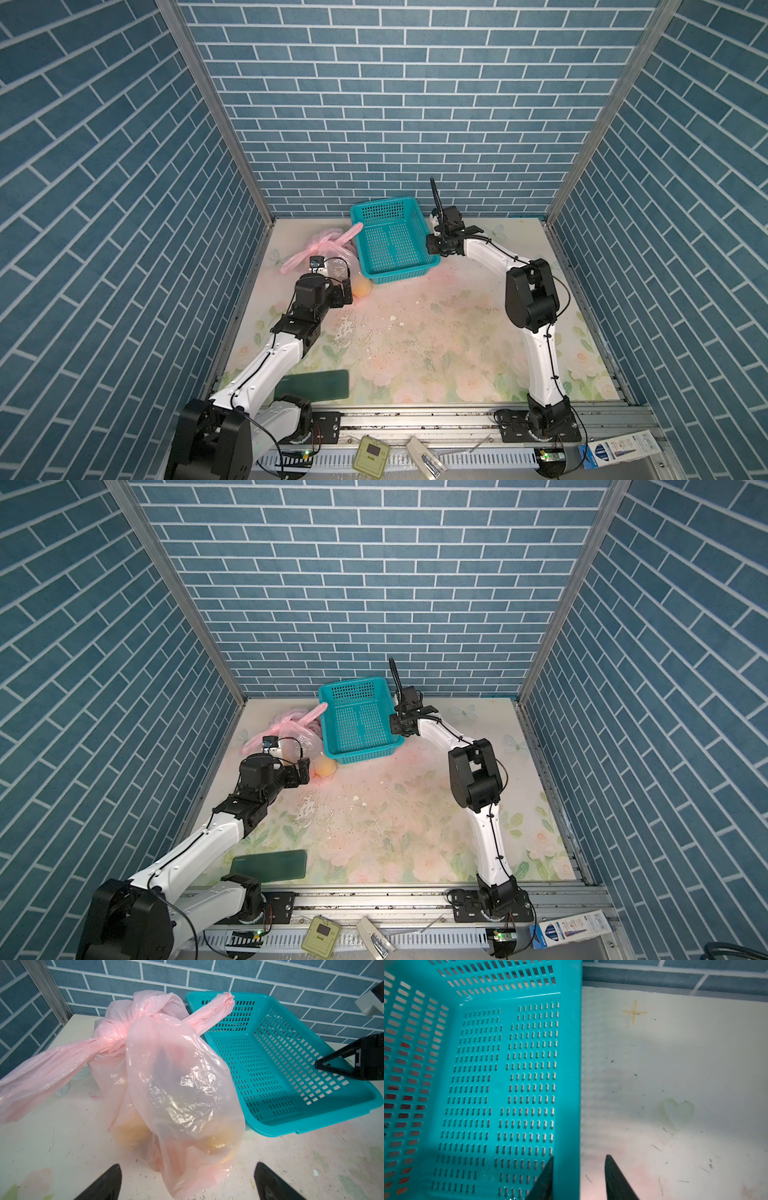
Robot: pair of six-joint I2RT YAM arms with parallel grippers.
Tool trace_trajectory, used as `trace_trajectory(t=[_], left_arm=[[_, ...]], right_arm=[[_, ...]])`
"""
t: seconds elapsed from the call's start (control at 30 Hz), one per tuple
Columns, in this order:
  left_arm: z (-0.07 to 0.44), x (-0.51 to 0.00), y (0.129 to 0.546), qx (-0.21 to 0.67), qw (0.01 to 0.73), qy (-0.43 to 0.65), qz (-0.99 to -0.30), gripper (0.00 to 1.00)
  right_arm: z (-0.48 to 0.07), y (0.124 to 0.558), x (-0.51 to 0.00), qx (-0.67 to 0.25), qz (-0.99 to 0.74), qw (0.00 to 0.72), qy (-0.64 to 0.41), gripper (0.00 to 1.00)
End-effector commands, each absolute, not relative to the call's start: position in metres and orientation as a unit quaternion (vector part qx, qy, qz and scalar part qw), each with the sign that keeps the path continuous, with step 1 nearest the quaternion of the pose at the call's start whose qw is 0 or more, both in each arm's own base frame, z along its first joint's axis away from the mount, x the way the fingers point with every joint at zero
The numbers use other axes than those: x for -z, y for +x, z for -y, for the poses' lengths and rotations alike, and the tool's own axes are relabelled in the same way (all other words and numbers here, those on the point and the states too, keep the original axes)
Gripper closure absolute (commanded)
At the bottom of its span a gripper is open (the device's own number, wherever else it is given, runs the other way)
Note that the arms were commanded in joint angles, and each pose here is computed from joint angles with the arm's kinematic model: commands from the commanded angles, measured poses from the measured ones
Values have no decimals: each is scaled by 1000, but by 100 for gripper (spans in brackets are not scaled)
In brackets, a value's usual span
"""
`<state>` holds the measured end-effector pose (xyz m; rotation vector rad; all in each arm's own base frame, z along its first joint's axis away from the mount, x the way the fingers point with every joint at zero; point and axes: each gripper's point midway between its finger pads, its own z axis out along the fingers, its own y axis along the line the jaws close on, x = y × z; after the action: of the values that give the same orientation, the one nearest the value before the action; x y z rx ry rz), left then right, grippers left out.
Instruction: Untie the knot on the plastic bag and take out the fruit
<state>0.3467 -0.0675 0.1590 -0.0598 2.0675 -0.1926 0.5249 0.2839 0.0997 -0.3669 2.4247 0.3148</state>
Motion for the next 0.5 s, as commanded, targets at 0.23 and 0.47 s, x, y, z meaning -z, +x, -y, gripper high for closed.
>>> trace_trajectory(t=[0.23,0.47], left_arm=[[70,-166,350,86,517,-27,-851,0],[72,-165,349,92,518,-28,-850,0]], right_arm=[[-206,482,-113,-59,-939,321,-104,82],[-134,441,-104,-19,-951,300,-65,82]])
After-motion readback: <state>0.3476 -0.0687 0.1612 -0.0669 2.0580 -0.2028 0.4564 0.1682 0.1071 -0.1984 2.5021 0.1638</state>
